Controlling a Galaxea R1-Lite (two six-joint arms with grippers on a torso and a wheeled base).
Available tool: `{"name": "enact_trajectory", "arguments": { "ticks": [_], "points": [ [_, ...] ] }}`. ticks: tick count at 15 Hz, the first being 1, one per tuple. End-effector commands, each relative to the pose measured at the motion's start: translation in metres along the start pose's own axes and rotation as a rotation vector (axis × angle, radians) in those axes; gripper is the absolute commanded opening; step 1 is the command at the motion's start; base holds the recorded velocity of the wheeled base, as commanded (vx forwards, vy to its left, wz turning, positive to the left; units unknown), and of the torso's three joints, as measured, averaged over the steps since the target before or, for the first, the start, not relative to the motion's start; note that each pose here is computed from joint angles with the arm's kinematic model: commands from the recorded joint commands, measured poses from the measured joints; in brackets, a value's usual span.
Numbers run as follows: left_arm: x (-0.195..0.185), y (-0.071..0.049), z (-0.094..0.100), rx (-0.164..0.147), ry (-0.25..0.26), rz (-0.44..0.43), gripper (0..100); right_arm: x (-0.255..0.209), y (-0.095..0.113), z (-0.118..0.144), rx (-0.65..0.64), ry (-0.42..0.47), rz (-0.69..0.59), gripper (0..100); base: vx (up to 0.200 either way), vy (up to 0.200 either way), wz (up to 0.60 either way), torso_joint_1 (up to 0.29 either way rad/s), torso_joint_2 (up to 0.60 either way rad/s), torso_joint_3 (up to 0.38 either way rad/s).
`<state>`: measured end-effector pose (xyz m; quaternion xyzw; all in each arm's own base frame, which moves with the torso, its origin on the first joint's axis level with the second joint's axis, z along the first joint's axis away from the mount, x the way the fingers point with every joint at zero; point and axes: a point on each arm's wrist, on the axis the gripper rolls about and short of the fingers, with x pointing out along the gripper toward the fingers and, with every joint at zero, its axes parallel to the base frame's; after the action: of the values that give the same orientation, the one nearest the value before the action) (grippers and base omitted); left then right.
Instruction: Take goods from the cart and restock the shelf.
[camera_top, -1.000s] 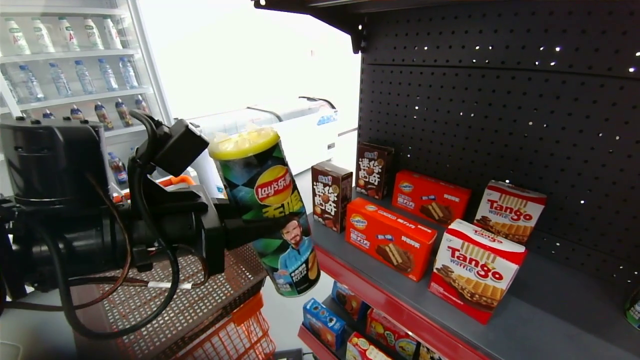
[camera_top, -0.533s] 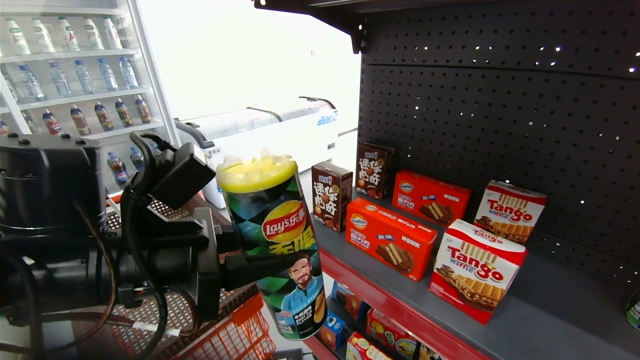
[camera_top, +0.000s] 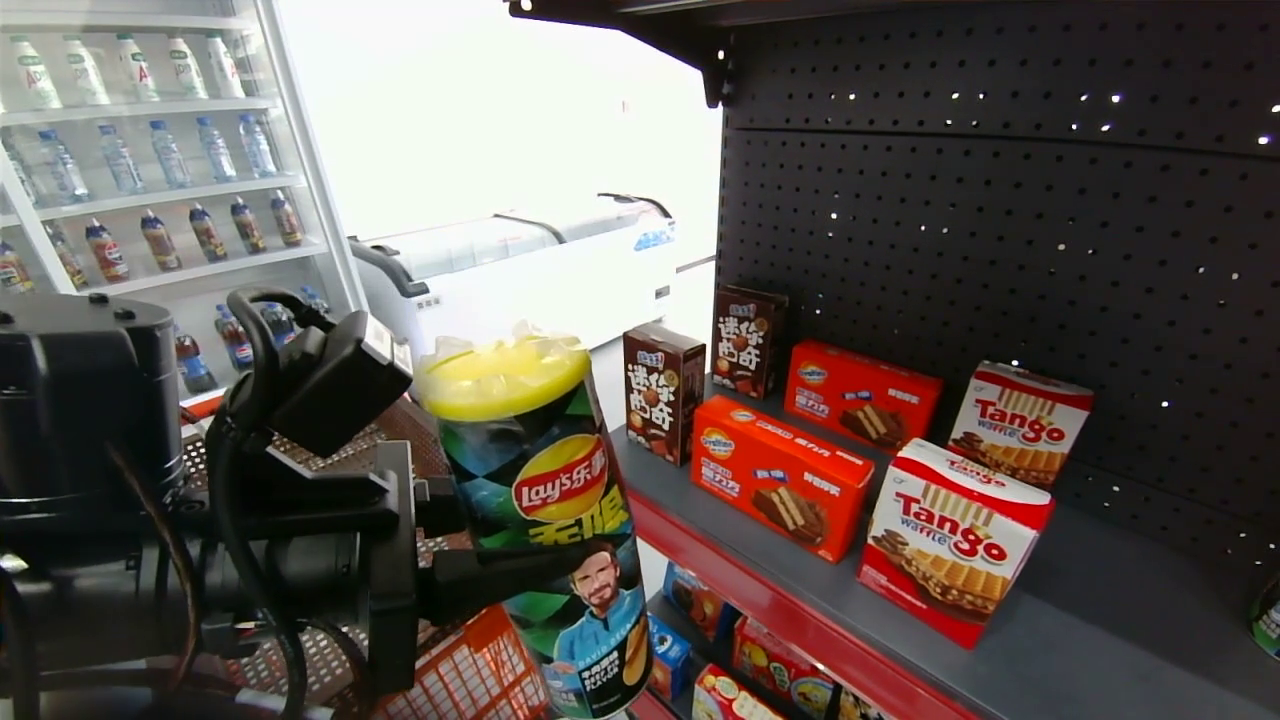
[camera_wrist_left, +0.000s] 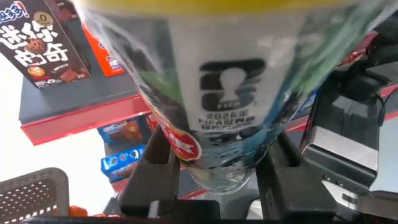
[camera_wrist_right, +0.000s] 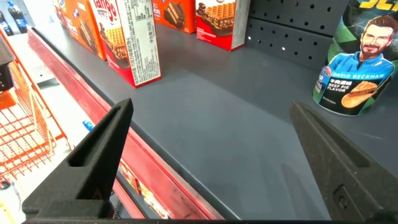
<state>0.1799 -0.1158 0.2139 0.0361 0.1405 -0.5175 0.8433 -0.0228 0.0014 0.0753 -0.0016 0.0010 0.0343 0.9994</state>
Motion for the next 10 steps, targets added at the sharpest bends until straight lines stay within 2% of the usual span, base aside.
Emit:
{"name": "enact_trajectory", "arguments": {
  "ticks": [1,6,10],
  "points": [
    [0.0,-0.001,0.0,0.002,-0.002,-0.006,0,0.0,0.0,0.0,-0.001,-0.001,0.001,100,0.0,0.0,-0.6,0.002,0.0,-0.002],
    [-0.001,-0.002,0.002,0.006,-0.012,-0.041,0,0.0,0.0,0.0,-0.001,-0.001,0.001,100,0.0,0.0,-0.6,0.005,0.0,0.004],
    [0.004,-0.013,0.007,0.03,-0.022,-0.097,0,0.0,0.0,0.0,0.0,-0.001,0.001,100,0.0,0.0,-0.6,0.002,0.0,0.005]
  ]
}}
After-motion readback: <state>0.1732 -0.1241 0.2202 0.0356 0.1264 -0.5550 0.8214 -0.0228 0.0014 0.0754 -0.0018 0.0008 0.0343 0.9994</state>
